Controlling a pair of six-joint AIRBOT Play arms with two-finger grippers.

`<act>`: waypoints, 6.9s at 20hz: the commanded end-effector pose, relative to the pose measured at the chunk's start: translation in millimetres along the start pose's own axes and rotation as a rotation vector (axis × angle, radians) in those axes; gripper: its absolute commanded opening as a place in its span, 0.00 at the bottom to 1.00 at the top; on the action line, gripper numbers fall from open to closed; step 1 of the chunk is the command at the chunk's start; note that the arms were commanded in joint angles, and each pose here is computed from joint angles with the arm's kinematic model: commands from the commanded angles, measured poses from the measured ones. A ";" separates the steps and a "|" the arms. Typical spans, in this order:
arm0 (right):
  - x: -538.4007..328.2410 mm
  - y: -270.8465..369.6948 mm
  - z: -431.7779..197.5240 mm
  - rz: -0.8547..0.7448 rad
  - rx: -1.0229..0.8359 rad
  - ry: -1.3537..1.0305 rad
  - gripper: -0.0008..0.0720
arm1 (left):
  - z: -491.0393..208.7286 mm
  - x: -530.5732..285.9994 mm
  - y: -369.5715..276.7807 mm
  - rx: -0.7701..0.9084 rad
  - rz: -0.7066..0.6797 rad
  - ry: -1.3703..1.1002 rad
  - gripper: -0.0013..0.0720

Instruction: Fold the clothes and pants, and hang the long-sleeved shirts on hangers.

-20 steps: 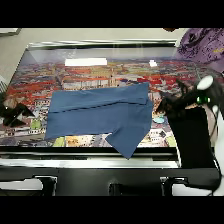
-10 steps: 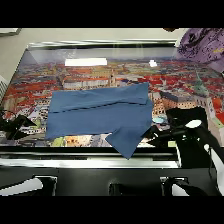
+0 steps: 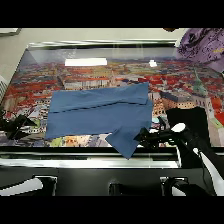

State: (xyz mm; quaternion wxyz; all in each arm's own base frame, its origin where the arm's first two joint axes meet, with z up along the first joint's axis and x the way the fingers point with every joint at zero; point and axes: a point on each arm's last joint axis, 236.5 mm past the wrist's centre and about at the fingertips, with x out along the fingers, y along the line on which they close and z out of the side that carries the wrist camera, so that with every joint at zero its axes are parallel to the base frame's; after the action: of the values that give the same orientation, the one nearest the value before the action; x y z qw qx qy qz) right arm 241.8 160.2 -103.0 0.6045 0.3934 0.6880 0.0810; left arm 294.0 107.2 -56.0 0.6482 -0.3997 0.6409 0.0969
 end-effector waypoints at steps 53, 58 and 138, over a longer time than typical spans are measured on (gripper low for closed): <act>-88.9 33.4 -16.7 -0.102 -0.332 -0.168 0.04 | -29.4 -0.6 -13.0 0.086 -0.081 -0.160 0.04; -105.2 74.7 58.7 -0.158 -0.438 -0.227 0.04 | 30.3 -29.1 -59.8 0.230 -0.067 -0.384 0.04; -219.4 134.0 184.3 -0.268 -0.430 -0.335 0.05 | -163.0 211.2 -435.7 0.575 -0.461 0.093 0.04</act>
State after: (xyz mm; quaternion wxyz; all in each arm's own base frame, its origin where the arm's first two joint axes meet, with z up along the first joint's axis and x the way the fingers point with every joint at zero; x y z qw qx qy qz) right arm 468.7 56.2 69.3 0.7658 0.1859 0.6064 0.1055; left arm 497.0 -294.6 -54.4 0.7239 -0.2955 0.5802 -0.2282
